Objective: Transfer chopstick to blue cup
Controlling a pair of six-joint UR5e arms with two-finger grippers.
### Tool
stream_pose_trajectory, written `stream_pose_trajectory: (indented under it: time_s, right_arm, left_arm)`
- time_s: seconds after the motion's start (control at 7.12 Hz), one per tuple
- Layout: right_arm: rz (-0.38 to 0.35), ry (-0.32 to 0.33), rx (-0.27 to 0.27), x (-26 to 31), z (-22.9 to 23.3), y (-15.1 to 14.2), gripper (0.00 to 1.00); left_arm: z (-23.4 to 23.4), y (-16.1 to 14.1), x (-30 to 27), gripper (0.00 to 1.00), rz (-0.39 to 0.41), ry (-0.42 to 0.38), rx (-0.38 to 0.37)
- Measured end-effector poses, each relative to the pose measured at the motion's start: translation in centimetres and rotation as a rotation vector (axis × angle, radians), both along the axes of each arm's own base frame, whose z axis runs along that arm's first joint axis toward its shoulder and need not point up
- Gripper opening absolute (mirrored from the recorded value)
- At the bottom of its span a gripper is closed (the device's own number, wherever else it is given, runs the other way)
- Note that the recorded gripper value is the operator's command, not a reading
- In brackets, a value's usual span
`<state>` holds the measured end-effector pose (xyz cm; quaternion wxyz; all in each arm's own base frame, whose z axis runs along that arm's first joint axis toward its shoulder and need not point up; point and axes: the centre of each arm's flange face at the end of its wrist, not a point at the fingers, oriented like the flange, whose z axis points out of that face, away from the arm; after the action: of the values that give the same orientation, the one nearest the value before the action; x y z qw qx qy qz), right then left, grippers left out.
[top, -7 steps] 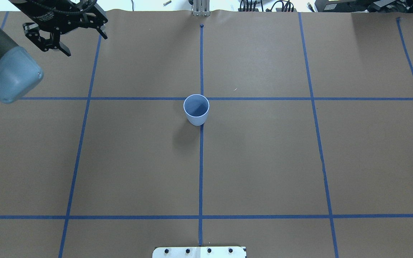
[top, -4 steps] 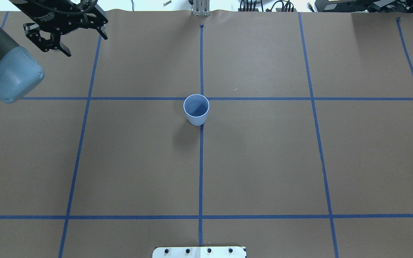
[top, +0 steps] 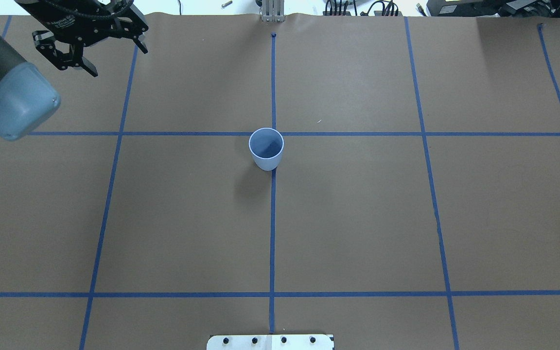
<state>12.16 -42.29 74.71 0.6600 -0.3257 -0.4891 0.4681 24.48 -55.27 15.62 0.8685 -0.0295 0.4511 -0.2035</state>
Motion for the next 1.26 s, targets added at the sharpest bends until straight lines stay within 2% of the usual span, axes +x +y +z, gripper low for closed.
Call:
stream_pose_trajectory:
  time_s: [0.42,0.7,1.26]
  right_arm:
    - [0.005,0.006,0.019,0.3,-0.9,-0.2,0.0]
    - [0.016,0.008,0.022,0.9,-1.0,-0.2,0.0]
    - [0.107,0.017,0.034,4.7,-1.9,1.3,0.0]
  left_arm:
    - [-0.4,0.3,-0.1,0.98,0.001,0.001,0.0]
    - [-0.4,0.3,-0.1,0.98,0.002,0.001,0.001]
    - [-0.7,0.4,-0.1,0.98,0.003,0.005,0.004]
